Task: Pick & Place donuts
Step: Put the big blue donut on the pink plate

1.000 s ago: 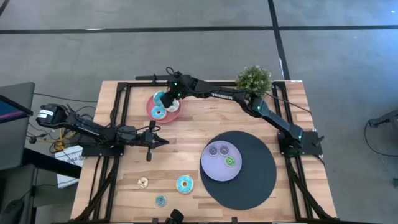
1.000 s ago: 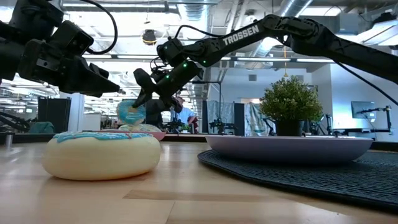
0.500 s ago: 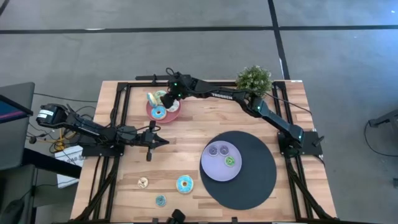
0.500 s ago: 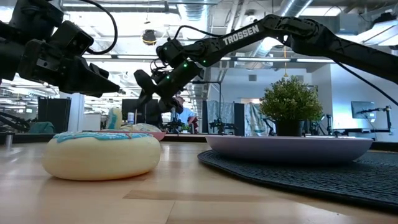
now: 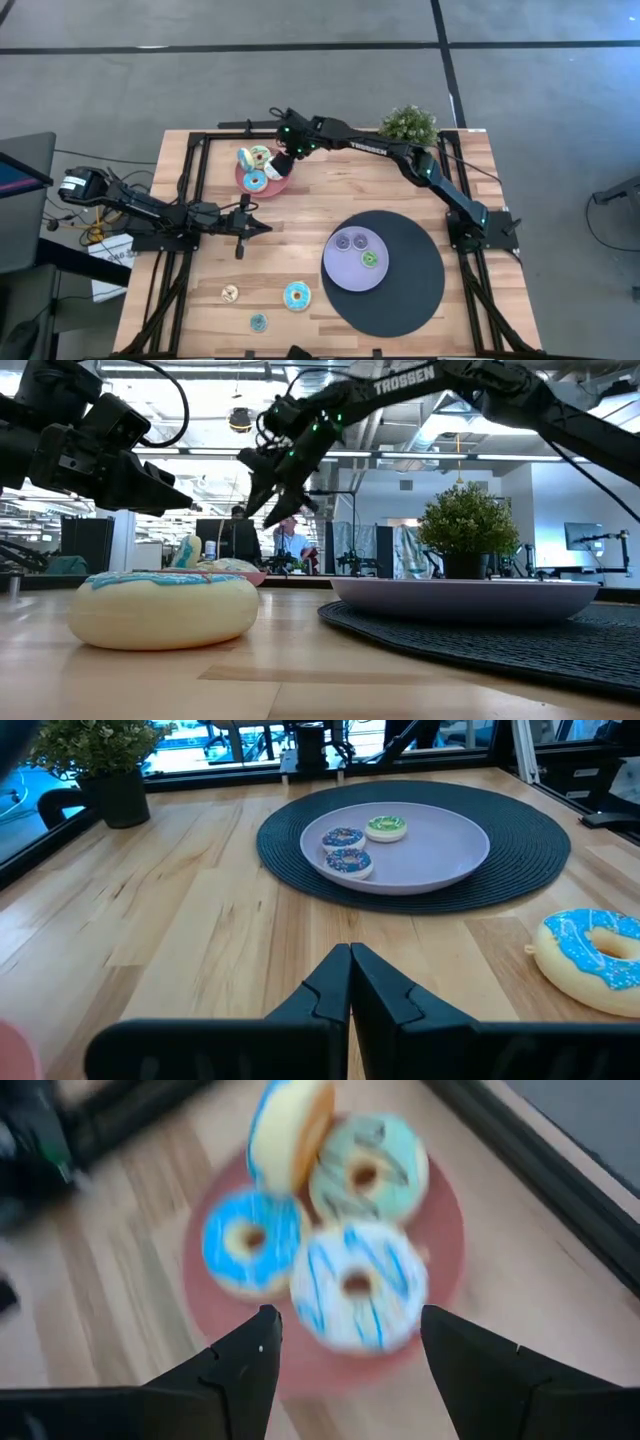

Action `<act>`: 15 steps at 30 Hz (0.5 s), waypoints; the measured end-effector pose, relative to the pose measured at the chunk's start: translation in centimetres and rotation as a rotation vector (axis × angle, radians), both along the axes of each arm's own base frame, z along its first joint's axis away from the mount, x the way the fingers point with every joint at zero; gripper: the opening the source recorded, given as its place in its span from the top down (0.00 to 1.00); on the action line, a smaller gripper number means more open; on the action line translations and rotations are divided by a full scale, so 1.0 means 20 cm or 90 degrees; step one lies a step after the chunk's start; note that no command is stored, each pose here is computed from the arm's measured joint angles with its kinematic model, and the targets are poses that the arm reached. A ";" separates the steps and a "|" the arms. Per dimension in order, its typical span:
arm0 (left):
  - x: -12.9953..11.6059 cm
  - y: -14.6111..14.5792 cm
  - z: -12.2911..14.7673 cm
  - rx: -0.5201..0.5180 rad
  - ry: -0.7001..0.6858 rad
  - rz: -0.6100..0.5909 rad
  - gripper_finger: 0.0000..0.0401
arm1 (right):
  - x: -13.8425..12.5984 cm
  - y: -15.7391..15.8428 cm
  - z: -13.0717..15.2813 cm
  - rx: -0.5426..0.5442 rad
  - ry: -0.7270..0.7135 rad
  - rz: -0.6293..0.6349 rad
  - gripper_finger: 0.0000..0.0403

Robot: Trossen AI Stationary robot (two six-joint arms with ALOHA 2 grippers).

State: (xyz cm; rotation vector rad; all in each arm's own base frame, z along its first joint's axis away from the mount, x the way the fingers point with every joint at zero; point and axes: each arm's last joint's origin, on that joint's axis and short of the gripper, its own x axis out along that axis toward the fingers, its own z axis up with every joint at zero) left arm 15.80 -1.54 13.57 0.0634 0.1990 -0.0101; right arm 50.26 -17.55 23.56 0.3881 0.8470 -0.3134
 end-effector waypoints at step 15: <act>0.00 0.00 0.00 -0.001 -0.003 -0.001 1.00 | -0.38 0.51 0.02 -0.087 0.135 -0.008 0.43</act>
